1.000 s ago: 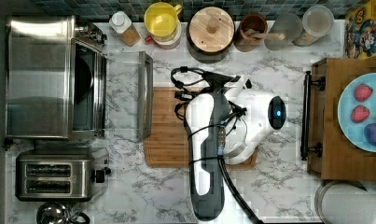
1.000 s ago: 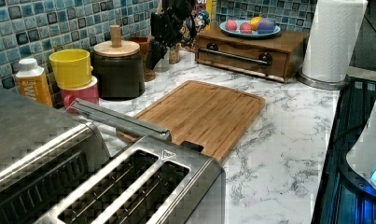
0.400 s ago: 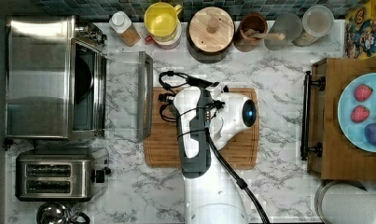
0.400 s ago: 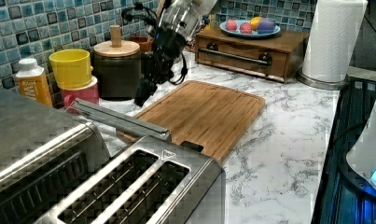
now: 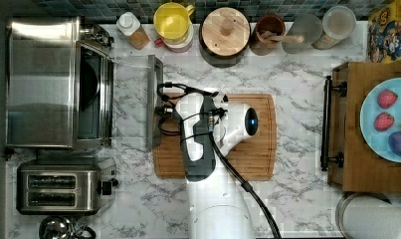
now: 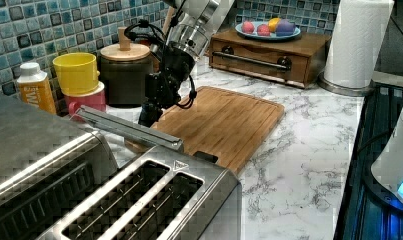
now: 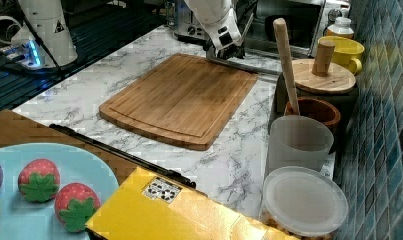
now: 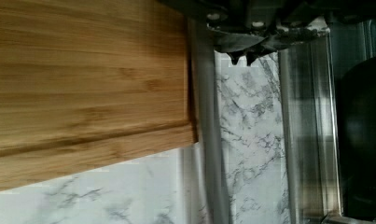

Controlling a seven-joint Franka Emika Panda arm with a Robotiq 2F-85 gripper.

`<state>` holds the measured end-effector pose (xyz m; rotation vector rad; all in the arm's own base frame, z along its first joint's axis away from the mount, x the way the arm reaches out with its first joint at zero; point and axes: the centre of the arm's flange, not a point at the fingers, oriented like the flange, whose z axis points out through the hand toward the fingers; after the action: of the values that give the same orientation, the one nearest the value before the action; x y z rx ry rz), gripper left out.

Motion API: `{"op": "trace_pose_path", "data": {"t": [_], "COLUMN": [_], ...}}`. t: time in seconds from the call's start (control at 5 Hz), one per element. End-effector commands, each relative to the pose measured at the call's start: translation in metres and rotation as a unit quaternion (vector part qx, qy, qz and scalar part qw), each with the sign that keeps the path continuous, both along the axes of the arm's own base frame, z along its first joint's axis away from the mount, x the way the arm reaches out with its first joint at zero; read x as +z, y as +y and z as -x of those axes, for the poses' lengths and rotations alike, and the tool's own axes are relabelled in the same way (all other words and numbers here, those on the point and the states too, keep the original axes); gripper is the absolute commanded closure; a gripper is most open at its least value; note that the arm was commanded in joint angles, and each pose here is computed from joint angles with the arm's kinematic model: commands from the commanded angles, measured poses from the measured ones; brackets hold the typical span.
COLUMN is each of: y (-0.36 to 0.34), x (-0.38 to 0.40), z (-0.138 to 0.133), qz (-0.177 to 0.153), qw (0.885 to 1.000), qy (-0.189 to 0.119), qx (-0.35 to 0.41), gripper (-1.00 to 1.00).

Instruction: Close the oven.

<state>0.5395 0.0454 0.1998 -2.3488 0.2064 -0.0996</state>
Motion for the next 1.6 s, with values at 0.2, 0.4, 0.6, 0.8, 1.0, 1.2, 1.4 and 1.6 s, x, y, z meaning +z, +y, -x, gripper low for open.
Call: {"op": "trace_pose_path", "data": {"t": [0.2, 0.4, 0.6, 0.8, 1.0, 1.2, 1.4, 1.6], "y": [0.042, 0.049, 0.052, 0.054, 0.064, 0.092, 0.125, 0.158], "x": [0.051, 0.046, 0.047, 0.061, 0.088, 0.126, 0.160, 0.185], "z": [-0.060, -0.064, -0.070, -0.069, -0.069, -0.059, -0.046, -0.033], "qz": [0.022, 0.006, -0.018, -0.025, -0.034, -0.047, -0.038, -0.017], "qw": [0.996, 0.997, 0.998, 0.997, 0.996, 0.991, 0.985, 0.978], "qy": [-0.079, -0.061, -0.041, -0.049, -0.059, -0.087, -0.112, -0.134], "qx": [0.042, 0.043, 0.050, 0.047, 0.059, 0.090, 0.125, 0.161], "gripper": [1.00, 1.00, 1.00, 1.00, 1.00, 1.00, 1.00, 1.00]}}
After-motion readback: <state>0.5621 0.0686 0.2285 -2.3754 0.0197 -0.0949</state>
